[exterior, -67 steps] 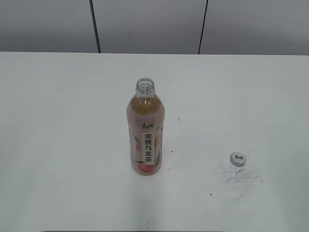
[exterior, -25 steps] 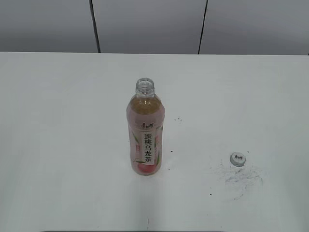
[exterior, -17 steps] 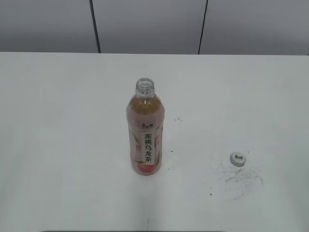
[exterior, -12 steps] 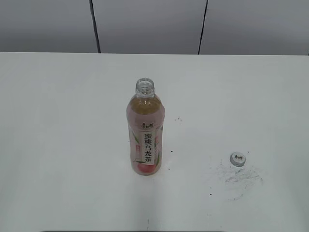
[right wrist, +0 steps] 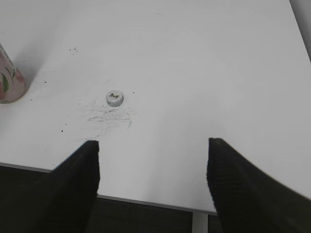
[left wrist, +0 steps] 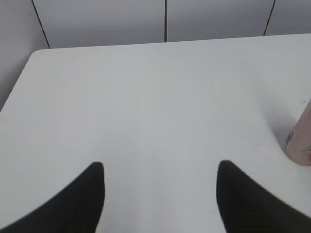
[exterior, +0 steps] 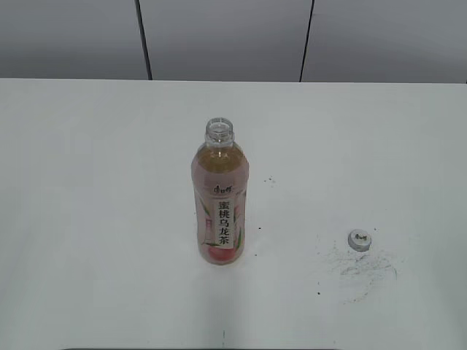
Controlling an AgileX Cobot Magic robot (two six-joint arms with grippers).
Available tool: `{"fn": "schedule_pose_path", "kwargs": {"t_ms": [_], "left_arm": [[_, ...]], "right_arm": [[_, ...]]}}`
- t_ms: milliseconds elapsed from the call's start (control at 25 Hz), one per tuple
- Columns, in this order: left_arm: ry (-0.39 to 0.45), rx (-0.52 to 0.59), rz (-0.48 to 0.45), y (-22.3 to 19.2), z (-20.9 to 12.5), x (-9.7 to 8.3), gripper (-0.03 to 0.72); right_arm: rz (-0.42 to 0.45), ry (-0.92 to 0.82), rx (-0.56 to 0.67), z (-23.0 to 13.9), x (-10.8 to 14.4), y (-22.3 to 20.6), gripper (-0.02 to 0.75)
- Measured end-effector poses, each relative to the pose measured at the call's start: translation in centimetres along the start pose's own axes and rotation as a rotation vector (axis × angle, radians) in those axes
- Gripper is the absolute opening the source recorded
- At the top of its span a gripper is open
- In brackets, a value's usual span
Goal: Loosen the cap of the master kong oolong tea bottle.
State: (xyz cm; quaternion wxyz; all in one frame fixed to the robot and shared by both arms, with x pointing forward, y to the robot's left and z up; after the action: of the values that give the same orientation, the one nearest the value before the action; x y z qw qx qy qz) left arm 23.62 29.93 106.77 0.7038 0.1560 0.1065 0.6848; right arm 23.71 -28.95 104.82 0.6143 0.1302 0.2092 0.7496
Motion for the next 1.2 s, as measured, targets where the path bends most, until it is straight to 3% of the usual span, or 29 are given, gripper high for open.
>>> {"fn": "schedule_pose_path", "kwargs": {"t_ms": [1200], "left_arm": [[0.000,0.000,0.000,0.00,0.00,0.00,0.438]], "right_arm": [[-0.016,-0.009,0.001,0.01,0.00,-0.02,0.521]]}}
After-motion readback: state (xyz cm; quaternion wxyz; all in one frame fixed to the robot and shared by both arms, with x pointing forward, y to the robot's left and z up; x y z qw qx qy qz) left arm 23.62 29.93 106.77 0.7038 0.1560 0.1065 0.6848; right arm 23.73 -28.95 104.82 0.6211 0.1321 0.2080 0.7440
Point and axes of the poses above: a point on each arm's last joint axis where the gripper is mounted, y pointing back along that axis away from the gripper, x along the wrist's bending axis when the last joint is at zero, z = x × y, the point moved 1 cm from there along -y, pointing out along that axis toward the gripper, and after that the axes turned 2 degrees about -y, right-handed, at the moved point
